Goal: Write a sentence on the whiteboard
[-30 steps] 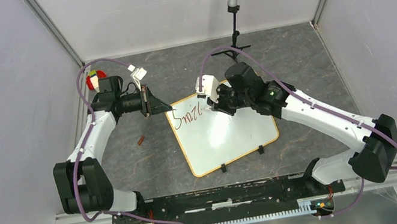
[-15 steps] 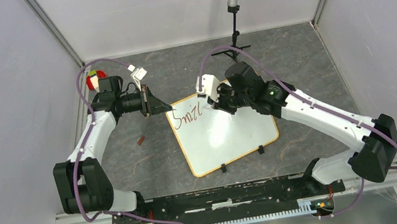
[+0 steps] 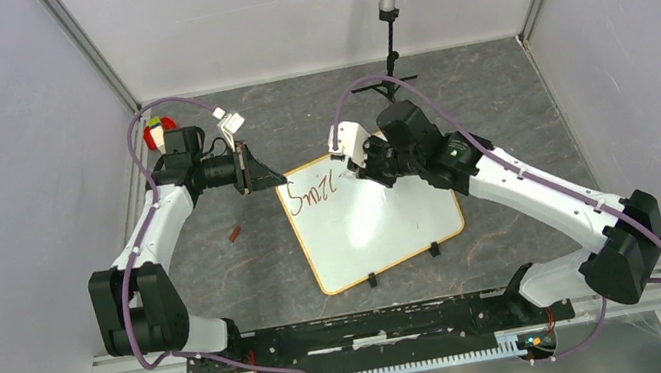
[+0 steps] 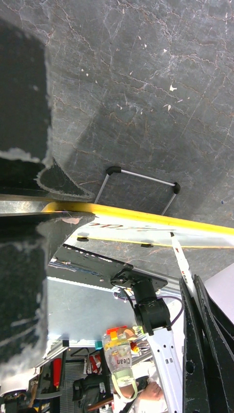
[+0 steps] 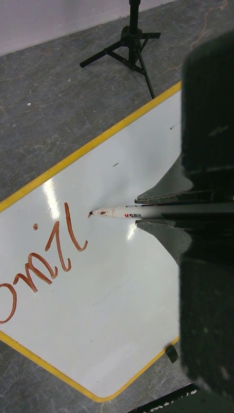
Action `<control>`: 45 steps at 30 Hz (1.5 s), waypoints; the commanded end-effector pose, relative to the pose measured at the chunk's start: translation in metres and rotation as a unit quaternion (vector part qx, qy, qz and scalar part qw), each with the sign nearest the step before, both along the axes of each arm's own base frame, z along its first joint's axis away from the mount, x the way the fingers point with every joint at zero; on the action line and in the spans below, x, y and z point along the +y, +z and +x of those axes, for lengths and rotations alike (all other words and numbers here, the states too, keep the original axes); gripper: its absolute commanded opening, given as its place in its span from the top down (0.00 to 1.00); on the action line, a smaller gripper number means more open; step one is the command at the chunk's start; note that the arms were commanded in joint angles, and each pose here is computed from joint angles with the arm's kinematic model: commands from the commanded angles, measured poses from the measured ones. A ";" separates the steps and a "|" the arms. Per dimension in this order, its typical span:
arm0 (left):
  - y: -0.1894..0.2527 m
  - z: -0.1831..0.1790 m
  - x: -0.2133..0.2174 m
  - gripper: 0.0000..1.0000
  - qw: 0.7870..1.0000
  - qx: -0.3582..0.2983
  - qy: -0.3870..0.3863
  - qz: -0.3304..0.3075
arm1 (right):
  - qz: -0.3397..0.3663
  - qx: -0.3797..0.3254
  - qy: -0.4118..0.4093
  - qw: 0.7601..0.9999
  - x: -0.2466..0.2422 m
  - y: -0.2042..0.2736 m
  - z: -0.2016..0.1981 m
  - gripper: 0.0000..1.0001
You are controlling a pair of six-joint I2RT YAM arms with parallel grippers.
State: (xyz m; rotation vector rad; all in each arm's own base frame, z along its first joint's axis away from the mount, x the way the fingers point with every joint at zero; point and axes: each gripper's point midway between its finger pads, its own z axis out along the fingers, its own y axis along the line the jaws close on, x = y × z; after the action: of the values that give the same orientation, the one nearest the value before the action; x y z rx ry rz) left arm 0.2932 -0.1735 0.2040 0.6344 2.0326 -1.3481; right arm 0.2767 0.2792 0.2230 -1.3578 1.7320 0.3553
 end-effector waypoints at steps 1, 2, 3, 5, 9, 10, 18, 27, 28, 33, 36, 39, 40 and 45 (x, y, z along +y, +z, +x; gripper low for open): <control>0.003 0.006 -0.002 0.98 1.000 -0.004 0.004 -0.002 | 0.002 -0.021 -0.010 1.000 -0.001 0.013 0.011 1.00; 0.003 0.006 -0.001 0.98 1.000 -0.004 0.005 -0.002 | 0.004 -0.022 -0.010 1.000 0.000 0.014 0.012 1.00; 0.004 0.005 -0.002 0.98 1.000 -0.005 0.004 -0.002 | 0.005 -0.023 -0.010 1.000 0.001 0.015 0.013 1.00; 0.003 0.006 -0.001 0.98 1.000 -0.004 0.005 -0.002 | 0.007 -0.025 -0.010 1.000 0.002 0.017 0.015 1.00; 0.004 0.005 -0.002 0.98 1.000 -0.006 0.003 -0.003 | 0.012 -0.028 -0.010 0.999 0.006 0.022 0.018 1.00; 0.004 0.005 -0.002 0.97 1.000 -0.005 0.004 -0.002 | 0.013 -0.029 -0.010 0.999 0.007 0.024 0.019 1.00; 0.002 0.006 -0.002 0.98 1.000 -0.004 0.003 -0.002 | 0.012 -0.013 0.001 1.000 0.014 0.017 0.019 1.00; 0.002 0.006 -0.001 0.98 1.000 -0.006 0.003 -0.001 | 0.006 0.017 0.010 1.000 0.010 -0.006 0.004 1.00; 0.003 0.006 -0.002 0.98 1.000 -0.007 0.003 -0.001 | 0.006 0.019 0.010 1.000 0.008 -0.007 0.002 1.00; 0.002 0.006 -0.002 0.98 1.000 -0.005 0.003 -0.001 | 0.005 0.035 0.013 0.999 0.003 -0.021 -0.010 1.00; 0.002 0.006 -0.001 0.97 1.000 -0.006 0.004 -0.001 | 0.000 0.036 0.009 0.999 -0.002 -0.026 -0.013 1.00; 0.002 0.006 -0.002 0.97 1.000 -0.006 0.004 -0.001 | -0.005 0.026 0.003 1.000 -0.007 -0.023 -0.012 1.00; 0.003 0.006 -0.001 0.98 1.000 -0.006 0.005 0.000 | -0.006 0.023 0.000 1.000 -0.009 -0.021 -0.012 1.00; 0.002 0.006 -0.002 0.97 1.000 -0.004 0.004 -0.001 | -0.005 0.006 -0.011 1.000 -0.015 -0.008 -0.004 1.00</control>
State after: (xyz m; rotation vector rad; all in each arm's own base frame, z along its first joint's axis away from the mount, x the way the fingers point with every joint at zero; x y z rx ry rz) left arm 0.2954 -0.1734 0.2017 0.6328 2.0354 -1.3447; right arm 0.2609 0.2793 0.2041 -1.3892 1.7521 0.4317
